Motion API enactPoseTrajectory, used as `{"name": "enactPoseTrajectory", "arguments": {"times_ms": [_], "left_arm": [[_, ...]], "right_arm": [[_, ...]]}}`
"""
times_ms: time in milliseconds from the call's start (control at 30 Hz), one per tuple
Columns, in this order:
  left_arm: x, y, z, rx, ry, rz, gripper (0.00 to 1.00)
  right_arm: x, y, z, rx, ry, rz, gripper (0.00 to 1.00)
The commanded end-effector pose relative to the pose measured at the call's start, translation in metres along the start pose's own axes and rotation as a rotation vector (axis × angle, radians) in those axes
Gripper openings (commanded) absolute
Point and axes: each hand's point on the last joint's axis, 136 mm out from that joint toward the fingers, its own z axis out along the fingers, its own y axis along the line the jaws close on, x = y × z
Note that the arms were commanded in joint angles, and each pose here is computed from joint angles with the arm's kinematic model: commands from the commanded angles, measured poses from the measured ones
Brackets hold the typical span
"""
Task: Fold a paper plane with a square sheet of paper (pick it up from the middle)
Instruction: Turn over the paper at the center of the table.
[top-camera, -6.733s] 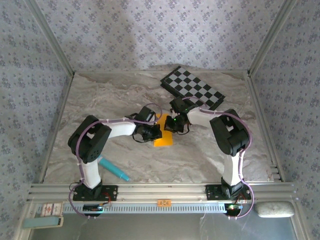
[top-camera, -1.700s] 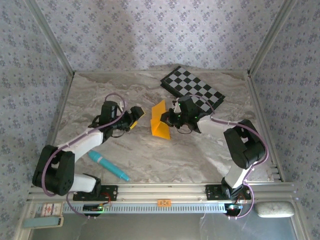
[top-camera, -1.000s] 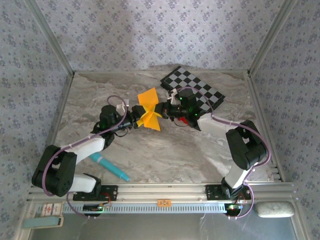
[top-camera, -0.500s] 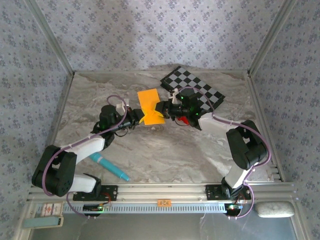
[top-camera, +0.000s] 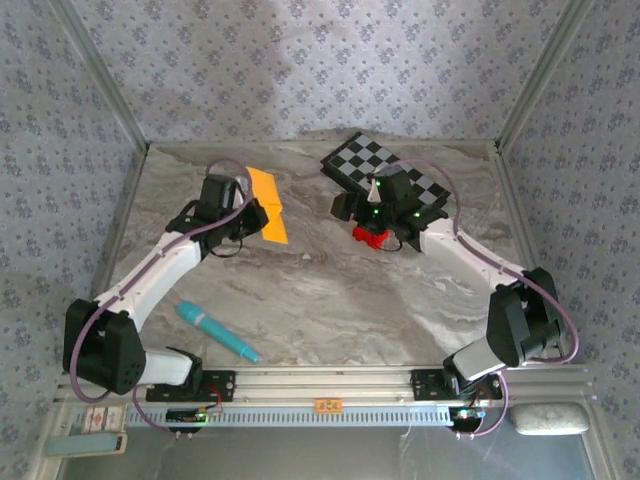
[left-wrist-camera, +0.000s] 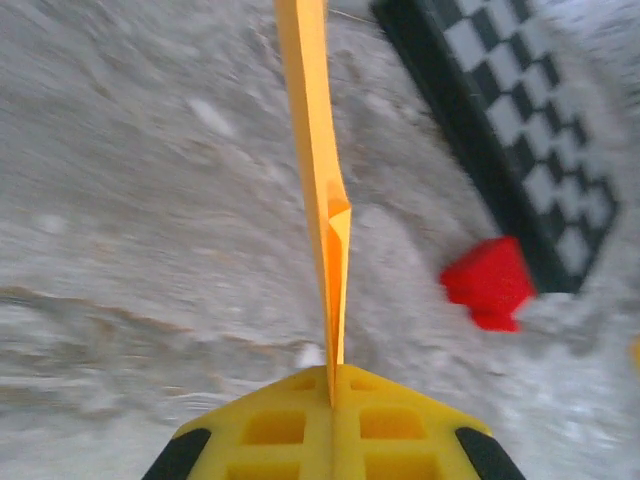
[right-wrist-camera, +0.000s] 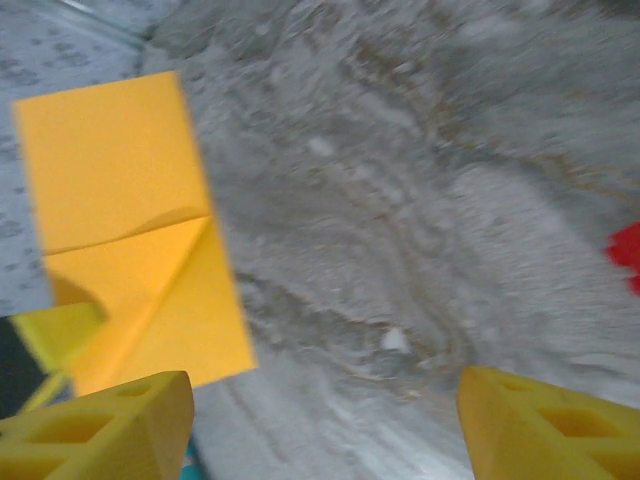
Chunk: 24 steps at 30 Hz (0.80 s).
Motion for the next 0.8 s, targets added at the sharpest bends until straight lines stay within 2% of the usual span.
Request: {"name": "enactPoseTrajectory", "arguments": {"times_ms": [0,167,467,600,767], "left_arm": [[0.020,0.062,-0.013,-0.434,0.108,0.255,0.00],[0.013,0.064,-0.009,-0.644,0.096,0.383,0.00],[0.027,0.057,0.036,-0.812,0.161,0.526,0.00],[0.047,0.044,0.065,-0.744,0.226,0.497,0.09],[0.089,0.017,0.102,-0.486,0.348,0.338,0.21]], "right_arm": [[-0.001,-0.035,-0.013,0.201,-0.033,-0.058,0.74],[-0.002,-0.055,-0.020,0.282,-0.064,-0.024,0.74],[0.003,-0.085,-0.038,0.358,-0.117,0.068,0.73],[0.006,-0.092,-0.043,0.374,-0.128,0.088,0.74],[0.008,-0.097,-0.046,0.391,-0.137,0.119,0.73]]}}
